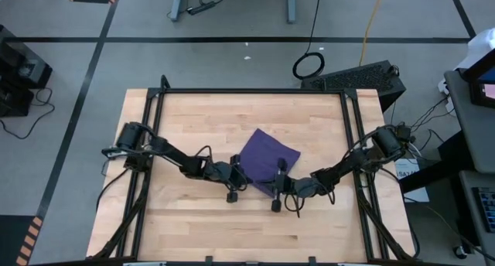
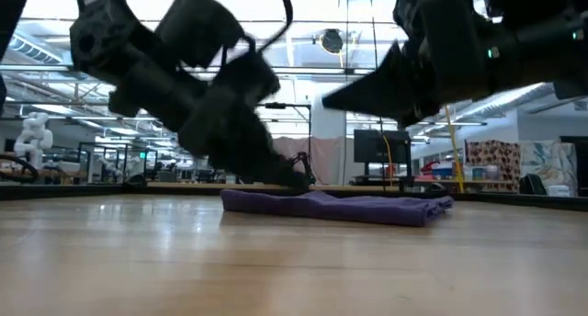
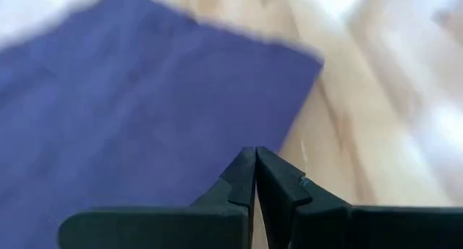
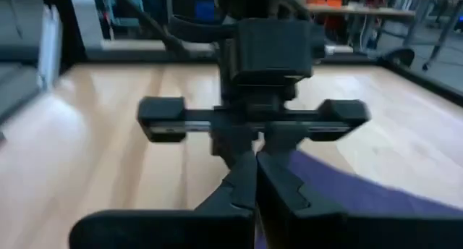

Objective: Roll towel
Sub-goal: Roll the purple towel

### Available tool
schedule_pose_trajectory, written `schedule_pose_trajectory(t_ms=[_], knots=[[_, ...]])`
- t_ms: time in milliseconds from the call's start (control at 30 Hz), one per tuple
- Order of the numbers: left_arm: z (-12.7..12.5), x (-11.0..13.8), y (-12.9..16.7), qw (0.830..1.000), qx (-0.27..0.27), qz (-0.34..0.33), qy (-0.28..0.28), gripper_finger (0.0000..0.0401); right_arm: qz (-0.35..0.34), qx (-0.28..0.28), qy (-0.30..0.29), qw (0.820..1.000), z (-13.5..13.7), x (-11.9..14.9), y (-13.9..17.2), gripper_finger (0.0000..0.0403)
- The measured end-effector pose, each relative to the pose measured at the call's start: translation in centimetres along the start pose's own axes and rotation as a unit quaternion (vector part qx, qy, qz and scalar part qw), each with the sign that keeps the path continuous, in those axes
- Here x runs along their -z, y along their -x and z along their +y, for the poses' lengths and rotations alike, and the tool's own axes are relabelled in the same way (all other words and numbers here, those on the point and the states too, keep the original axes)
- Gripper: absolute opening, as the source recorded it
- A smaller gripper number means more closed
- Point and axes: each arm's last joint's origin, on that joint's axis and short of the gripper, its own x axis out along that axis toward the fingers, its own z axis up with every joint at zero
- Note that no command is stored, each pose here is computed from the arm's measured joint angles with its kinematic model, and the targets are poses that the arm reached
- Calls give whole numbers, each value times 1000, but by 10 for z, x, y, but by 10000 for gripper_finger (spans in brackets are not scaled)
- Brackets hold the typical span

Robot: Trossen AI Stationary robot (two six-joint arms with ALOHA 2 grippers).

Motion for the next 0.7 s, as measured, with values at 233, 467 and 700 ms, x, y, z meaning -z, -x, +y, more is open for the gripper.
schedule_pose_trajectory(t_ms=[233,467,700], knots=[[1,24,-15,996,-4,32,78,17,52,16,-4,998,-7,32,-4,0],[-8,35,-9,984,6,52,169,17,68,18,-44,997,-5,56,-8,0],[-31,17,8,979,44,17,197,17,53,9,-50,997,0,53,-6,0]])
